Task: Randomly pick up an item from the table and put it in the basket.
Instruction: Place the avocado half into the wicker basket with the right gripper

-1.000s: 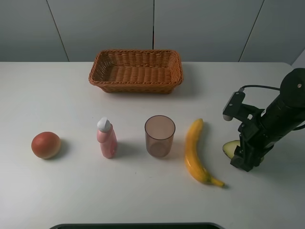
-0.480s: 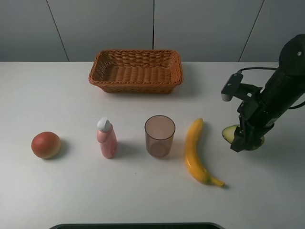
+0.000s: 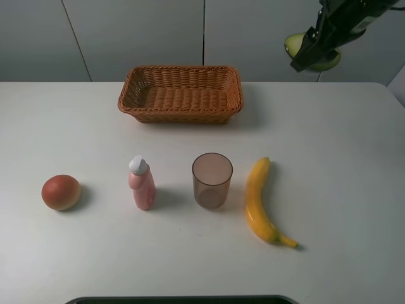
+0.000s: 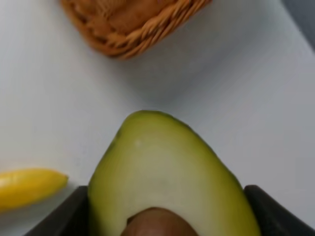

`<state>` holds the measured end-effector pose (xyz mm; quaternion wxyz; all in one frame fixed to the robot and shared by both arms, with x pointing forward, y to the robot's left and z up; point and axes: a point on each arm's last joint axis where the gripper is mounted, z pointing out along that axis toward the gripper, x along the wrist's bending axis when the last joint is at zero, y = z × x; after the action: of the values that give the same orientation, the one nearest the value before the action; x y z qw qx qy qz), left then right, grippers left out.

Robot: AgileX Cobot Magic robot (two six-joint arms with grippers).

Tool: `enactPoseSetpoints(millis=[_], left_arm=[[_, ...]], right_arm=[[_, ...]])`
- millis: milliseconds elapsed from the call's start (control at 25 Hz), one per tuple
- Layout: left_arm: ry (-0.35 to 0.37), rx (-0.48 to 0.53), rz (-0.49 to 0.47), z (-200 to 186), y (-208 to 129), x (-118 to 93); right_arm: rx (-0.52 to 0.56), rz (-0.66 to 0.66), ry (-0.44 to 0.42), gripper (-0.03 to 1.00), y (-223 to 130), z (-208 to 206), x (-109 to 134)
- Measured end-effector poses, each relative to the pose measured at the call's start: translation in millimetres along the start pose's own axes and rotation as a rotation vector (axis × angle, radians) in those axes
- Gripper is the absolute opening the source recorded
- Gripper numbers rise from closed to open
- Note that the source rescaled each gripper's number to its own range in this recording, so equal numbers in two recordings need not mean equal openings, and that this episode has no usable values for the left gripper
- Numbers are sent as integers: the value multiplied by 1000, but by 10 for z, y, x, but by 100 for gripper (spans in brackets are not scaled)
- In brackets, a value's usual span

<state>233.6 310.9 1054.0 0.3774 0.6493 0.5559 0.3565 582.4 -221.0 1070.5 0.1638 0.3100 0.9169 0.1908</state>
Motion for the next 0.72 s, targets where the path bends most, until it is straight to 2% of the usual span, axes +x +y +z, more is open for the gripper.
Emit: enactPoseSetpoints(millis=[120,320,480,720], left_arm=[[0,0,0,0,0,0],[0,0,0,0,0,0],[0,0,0,0,0,0],[0,0,0,0,0,0]], right_arm=[[-103,26,12,1,212,-10,-82],[-232,52,22,1,566,313,-88],[-298,89,70,1,837,750,61],[-308,137,105,1,991,1498,361]])
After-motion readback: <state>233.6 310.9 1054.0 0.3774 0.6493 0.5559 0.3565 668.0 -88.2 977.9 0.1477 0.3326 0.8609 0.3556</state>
